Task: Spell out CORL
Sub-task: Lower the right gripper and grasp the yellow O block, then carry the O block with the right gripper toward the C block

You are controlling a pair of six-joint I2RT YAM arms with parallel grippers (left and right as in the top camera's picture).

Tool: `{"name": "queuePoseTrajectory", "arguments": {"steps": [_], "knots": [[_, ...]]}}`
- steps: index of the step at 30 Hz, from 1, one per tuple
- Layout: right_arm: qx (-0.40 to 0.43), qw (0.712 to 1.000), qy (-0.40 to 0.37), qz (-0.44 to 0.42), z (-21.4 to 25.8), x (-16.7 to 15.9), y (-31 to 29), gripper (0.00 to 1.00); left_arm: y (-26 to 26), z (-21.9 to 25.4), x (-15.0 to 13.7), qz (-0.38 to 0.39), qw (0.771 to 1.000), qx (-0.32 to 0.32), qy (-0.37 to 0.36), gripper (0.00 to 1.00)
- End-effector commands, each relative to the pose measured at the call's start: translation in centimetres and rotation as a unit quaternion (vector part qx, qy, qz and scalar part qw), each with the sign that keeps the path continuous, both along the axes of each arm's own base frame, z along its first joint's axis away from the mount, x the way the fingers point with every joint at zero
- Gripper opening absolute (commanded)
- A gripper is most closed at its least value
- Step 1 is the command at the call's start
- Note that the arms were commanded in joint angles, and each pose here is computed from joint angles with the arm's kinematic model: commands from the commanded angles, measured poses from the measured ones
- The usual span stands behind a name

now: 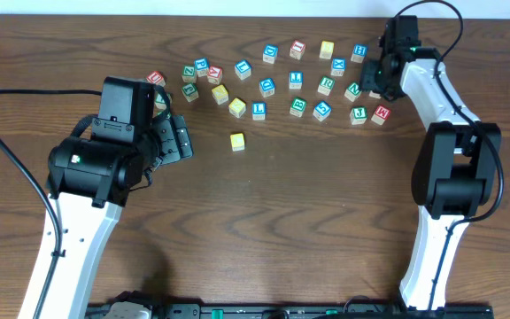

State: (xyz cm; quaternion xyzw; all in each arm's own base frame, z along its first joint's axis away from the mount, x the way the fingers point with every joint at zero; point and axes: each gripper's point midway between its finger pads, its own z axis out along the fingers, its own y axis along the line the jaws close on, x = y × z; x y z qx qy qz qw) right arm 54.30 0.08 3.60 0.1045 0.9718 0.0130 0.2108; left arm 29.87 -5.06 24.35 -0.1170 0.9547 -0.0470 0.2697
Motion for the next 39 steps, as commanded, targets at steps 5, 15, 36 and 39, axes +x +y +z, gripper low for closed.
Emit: {"name": "queuePoseTrajectory", "arguments": {"steps": [5, 15, 36, 39], "knots": [[-0.009, 1.0, 0.005, -0.008, -0.8, 0.0, -1.1, 0.56, 0.3, 0.4, 0.3, 0.01, 1.0, 0.002, -0.005, 0.9], [-0.011, 1.0, 0.016, -0.01, -2.9, 0.1, -1.3, 0.53, 0.3, 0.3, 0.3, 0.01, 1.0, 0.003, -0.004, 0.9], [-0.012, 1.0, 0.011, -0.012, -2.9, 0.4, -1.3, 0.27, 0.2, -0.6, 0.7, 0.01, 1.0, 0.006, 0.013, 0.9], [-0.011, 1.0, 0.012, -0.011, -2.7, 0.3, -1.2, 0.27, 0.2, -0.6, 0.7, 0.01, 1.0, 0.006, 0.013, 0.9]]}}
